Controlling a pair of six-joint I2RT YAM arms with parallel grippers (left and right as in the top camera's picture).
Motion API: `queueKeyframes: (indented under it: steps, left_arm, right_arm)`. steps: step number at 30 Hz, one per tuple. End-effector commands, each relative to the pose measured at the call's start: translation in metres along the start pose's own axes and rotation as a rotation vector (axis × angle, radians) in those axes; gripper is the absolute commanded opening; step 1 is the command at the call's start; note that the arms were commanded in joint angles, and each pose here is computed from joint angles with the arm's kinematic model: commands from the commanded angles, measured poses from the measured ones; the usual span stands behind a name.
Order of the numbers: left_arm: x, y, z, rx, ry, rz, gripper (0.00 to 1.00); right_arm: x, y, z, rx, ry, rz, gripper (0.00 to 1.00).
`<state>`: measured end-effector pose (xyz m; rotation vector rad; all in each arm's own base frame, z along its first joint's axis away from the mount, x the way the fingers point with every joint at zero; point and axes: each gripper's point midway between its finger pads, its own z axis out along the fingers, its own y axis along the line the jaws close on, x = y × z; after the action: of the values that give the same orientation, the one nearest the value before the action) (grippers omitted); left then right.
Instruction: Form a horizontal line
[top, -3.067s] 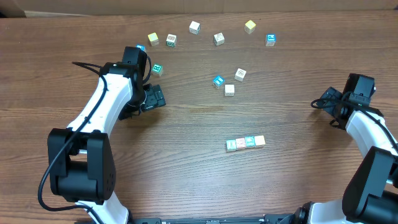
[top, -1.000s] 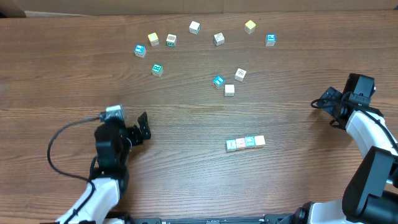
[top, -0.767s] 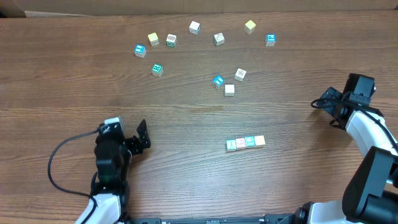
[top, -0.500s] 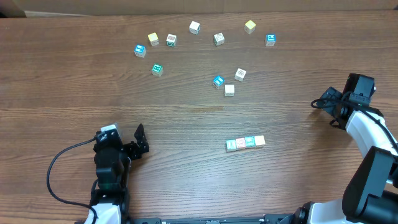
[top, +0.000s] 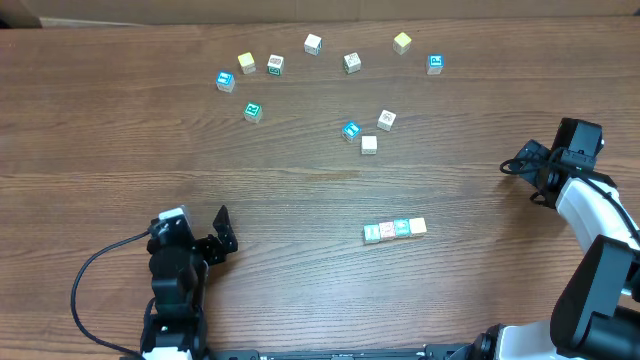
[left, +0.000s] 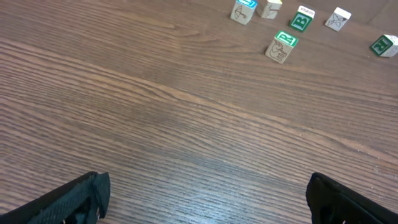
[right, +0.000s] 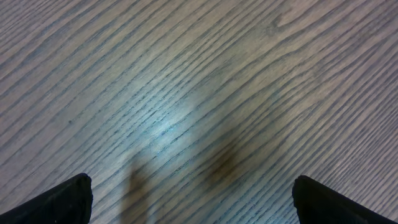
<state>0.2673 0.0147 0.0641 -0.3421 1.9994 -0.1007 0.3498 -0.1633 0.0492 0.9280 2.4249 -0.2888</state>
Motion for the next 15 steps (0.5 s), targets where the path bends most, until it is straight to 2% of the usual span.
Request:
queueKeyframes:
  steps: [1, 15]
  left_arm:
    - [-0.007, 0.005, -0.004, -0.024, -0.033, -0.015, 0.99]
    - [-0.015, 0.014, -0.027, -0.068, -0.092, 0.009, 1.0]
  right_arm:
    - [-0.004, 0.0, 0.0, 0.0, -0.011, 0.007, 1.0]
    - [-0.005, 0.0, 0.0, 0.0, -0.013, 0.007, 1.0]
